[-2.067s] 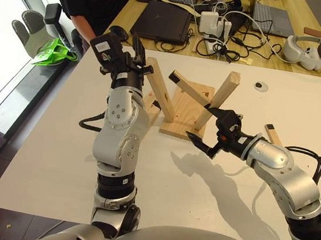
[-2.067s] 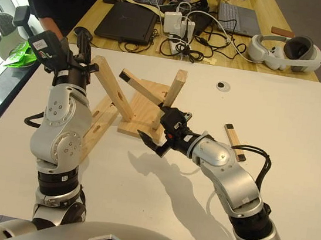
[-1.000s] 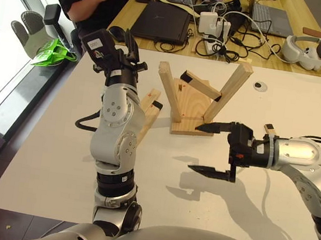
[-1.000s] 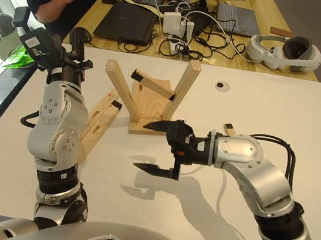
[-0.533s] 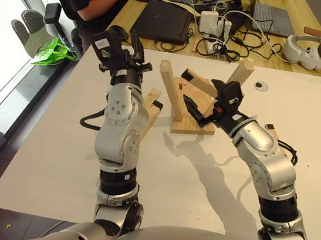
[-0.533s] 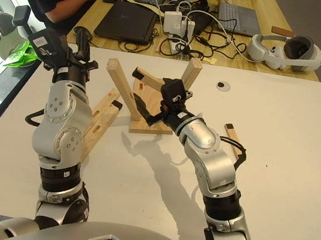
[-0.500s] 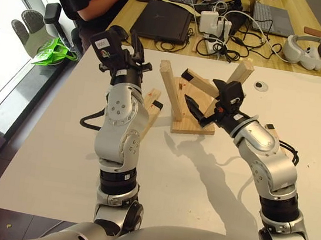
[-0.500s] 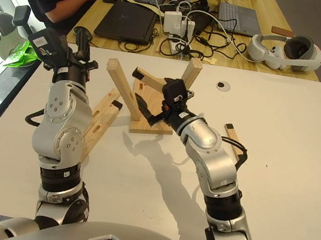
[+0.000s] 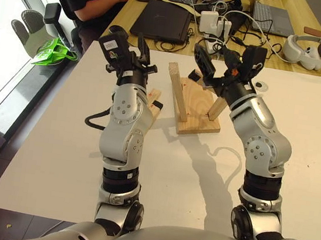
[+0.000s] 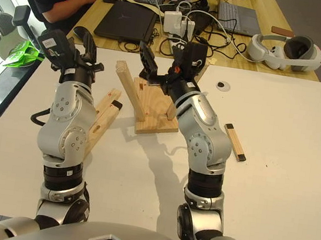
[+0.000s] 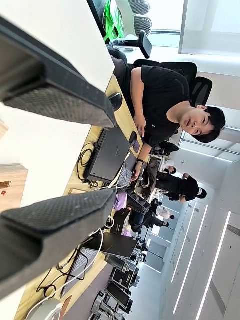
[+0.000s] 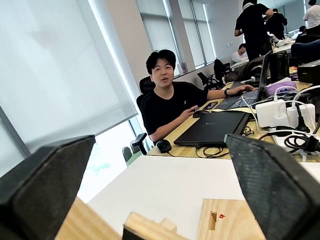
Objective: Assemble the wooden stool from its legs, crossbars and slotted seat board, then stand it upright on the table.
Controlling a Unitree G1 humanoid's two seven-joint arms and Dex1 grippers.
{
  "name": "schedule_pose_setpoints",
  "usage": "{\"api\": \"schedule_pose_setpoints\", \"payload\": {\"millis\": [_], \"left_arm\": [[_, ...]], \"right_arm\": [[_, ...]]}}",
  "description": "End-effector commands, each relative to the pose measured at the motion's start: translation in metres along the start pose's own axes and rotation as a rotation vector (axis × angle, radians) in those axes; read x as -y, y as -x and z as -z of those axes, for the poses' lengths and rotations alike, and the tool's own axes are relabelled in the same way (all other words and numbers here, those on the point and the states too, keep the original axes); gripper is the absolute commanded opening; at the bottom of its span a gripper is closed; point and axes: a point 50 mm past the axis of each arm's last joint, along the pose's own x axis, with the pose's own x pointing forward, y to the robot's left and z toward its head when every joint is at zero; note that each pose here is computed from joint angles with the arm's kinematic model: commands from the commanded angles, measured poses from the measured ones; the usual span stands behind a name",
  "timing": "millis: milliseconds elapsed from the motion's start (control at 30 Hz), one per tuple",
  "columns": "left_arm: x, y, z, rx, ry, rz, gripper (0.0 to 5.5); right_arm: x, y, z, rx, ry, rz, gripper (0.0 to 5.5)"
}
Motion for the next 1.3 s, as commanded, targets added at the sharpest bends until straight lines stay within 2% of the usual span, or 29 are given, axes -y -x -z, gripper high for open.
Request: {"api": "schedule_pose_setpoints", "payload": {"millis": [33, 100, 300, 500, 700, 867, 1200, 1300], "left_arm": [[0.006, 0.004, 0.009, -0.041, 0.028, 0.003, 2.26], [0.006, 0.004, 0.009, -0.041, 0.028, 0.002, 2.26], [0.007, 0.004, 0.011, -0.043, 0.030, 0.006, 2.26], [0.007, 0.005, 0.012, -0.047, 0.030, 0.006, 2.26], [0.007, 0.005, 0.012, -0.048, 0.031, 0.004, 2.26], [0.007, 0.005, 0.012, -0.048, 0.029, 0.005, 2.26], [0.002, 0.002, 0.005, -0.023, 0.028, -0.017, 2.26], [0.001, 0.001, 0.005, -0.024, 0.026, -0.017, 2.26]], "right_arm": [[-0.002, -0.009, 0.001, -0.021, 0.019, 0.032, 4.13], [-0.002, -0.012, 0.003, -0.038, 0.052, 0.032, 3.72], [0.003, -0.022, 0.011, -0.139, 0.136, 0.073, 3.72], [0.018, -0.007, 0.049, -0.364, 0.194, 0.122, 3.72], [0.021, 0.000, 0.058, -0.412, 0.252, 0.120, 3.72], [0.017, -0.006, 0.047, -0.351, 0.311, 0.101, 3.72], [-0.035, -0.032, -0.045, 0.090, 0.255, 0.005, 3.72], [-0.026, -0.027, -0.029, 0.030, 0.288, 0.041, 3.72]]}}
